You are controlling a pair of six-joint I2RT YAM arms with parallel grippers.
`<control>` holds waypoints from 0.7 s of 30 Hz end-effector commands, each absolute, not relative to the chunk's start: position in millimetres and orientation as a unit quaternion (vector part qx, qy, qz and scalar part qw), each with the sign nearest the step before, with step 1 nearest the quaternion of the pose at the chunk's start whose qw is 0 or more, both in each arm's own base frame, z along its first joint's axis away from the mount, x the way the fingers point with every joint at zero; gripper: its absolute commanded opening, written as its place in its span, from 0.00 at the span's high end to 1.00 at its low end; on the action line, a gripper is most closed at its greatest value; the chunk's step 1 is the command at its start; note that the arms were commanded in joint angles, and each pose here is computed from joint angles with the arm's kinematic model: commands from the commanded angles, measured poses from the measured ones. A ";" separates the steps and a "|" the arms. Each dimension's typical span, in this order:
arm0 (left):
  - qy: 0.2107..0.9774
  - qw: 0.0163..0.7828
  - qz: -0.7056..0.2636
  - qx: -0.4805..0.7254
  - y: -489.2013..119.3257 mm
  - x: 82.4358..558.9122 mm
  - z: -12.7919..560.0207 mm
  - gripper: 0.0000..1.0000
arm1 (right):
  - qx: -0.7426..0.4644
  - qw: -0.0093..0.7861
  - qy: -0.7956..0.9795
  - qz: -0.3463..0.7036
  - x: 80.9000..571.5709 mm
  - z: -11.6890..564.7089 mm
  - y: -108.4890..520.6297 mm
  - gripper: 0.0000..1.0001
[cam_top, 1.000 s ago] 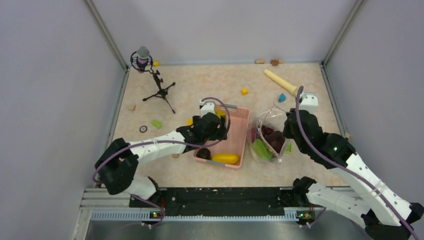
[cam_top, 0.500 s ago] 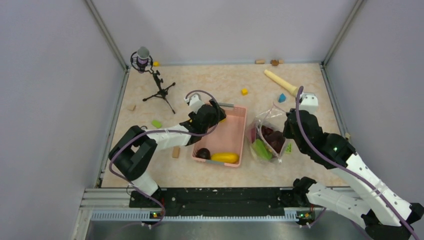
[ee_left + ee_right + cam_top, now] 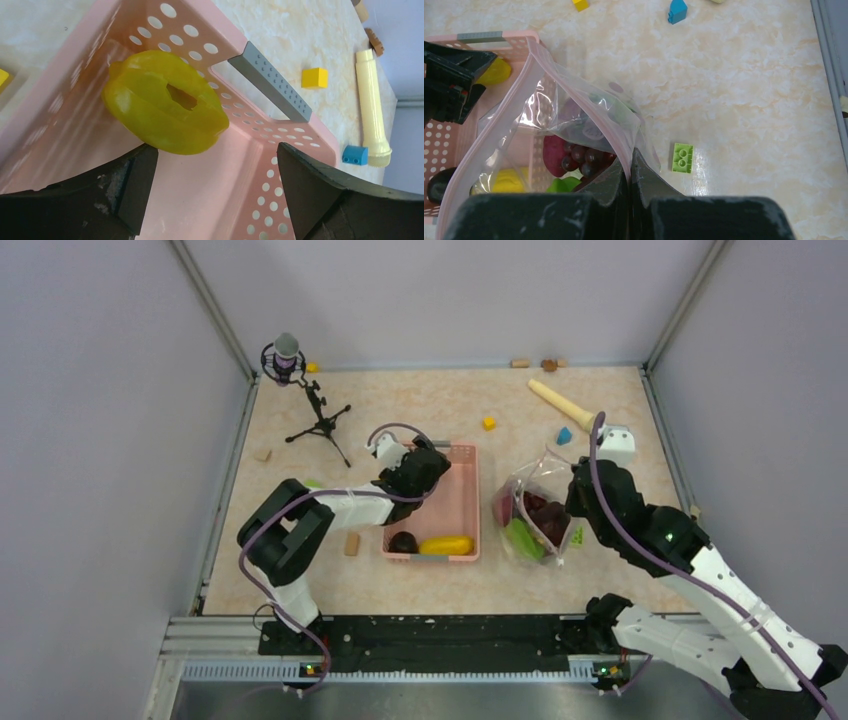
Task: Place the food in the zip-top bag and seal the zipper
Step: Pick up the fake fruit from the bin.
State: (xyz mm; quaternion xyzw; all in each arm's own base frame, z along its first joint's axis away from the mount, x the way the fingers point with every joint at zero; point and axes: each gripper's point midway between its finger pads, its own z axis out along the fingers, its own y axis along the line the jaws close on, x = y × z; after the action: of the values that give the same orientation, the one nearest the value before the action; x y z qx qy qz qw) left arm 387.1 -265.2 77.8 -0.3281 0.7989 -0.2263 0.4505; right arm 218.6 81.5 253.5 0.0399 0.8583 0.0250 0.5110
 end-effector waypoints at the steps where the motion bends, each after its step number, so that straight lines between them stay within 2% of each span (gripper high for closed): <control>1: 0.763 0.457 -0.218 -0.402 -256.6 401.0 80.1 0.07 | 0.051 0.524 0.850 0.022 223.6 260.2 79.6 0.99; 8: 0.742 0.454 -0.206 -0.447 -250.0 405.6 76.3 0.12 | 0.052 0.525 0.849 0.020 223.8 260.2 79.4 0.99; 11: 0.745 0.452 -0.192 -0.451 -247.2 406.6 73.6 0.17 | 0.051 0.524 0.850 0.020 223.6 259.7 79.6 0.99; 21: 0.749 0.442 -0.152 -0.470 -235.3 405.6 60.4 0.25 | 0.050 0.523 0.851 0.022 223.0 259.5 79.6 0.99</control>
State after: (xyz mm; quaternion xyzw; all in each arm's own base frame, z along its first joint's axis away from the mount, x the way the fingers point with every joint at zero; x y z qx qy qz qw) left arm 400.7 -248.7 62.1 -0.4493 0.7598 -0.1766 0.4355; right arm 219.2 81.1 253.0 0.0403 0.8585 0.0223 0.5107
